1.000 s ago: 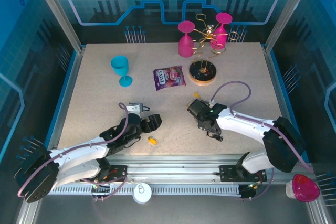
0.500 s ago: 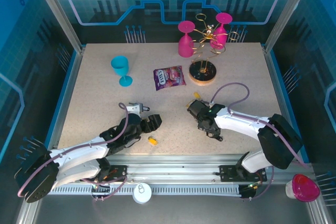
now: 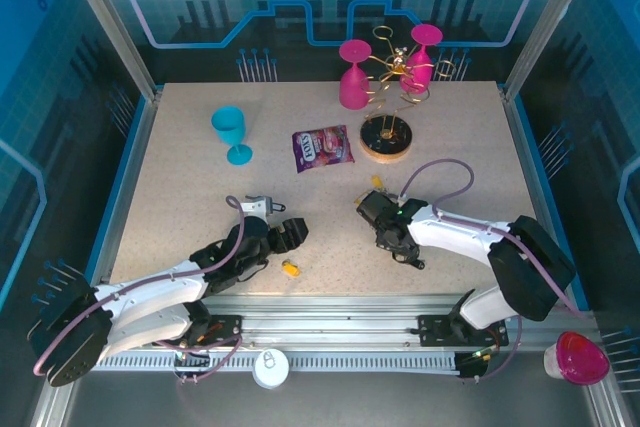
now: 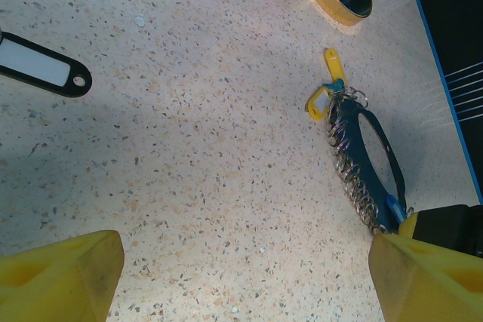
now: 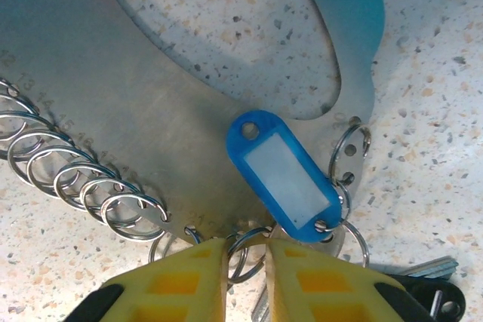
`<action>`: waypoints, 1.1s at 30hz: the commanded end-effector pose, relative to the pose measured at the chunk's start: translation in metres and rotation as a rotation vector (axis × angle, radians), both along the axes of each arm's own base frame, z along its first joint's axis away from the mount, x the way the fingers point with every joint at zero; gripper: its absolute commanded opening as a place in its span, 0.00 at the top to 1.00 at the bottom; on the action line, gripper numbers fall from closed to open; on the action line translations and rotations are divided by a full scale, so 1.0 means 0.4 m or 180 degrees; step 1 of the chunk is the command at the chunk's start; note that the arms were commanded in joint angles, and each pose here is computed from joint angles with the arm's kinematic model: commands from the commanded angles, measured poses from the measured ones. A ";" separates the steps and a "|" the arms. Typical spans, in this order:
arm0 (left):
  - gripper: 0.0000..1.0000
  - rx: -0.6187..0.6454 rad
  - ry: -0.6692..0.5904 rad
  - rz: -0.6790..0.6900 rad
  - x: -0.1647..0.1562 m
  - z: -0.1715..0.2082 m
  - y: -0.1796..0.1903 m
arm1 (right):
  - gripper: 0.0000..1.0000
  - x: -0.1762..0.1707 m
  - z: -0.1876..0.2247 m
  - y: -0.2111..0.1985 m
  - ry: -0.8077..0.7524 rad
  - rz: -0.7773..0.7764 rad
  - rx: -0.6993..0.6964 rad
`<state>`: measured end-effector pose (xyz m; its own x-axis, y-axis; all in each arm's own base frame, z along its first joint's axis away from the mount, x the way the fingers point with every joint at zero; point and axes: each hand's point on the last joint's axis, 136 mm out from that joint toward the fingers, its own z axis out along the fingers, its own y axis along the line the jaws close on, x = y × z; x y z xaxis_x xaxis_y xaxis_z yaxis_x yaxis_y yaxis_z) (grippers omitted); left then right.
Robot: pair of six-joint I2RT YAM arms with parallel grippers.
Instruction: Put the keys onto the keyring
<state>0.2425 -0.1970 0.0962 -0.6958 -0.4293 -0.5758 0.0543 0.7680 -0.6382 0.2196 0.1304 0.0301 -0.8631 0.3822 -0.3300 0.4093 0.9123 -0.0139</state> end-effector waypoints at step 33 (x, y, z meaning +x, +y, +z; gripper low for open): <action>0.16 -0.0040 0.0005 0.0048 -0.004 0.001 0.005 | 0.95 -0.017 -0.014 -0.022 0.0156 0.0033 -0.0194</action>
<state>0.2425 -0.1970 0.0963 -0.6956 -0.4295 -0.5759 0.0545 0.7678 -0.6384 0.2172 0.1288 0.0230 -0.8763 0.3648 -0.3146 0.3979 0.9163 -0.0459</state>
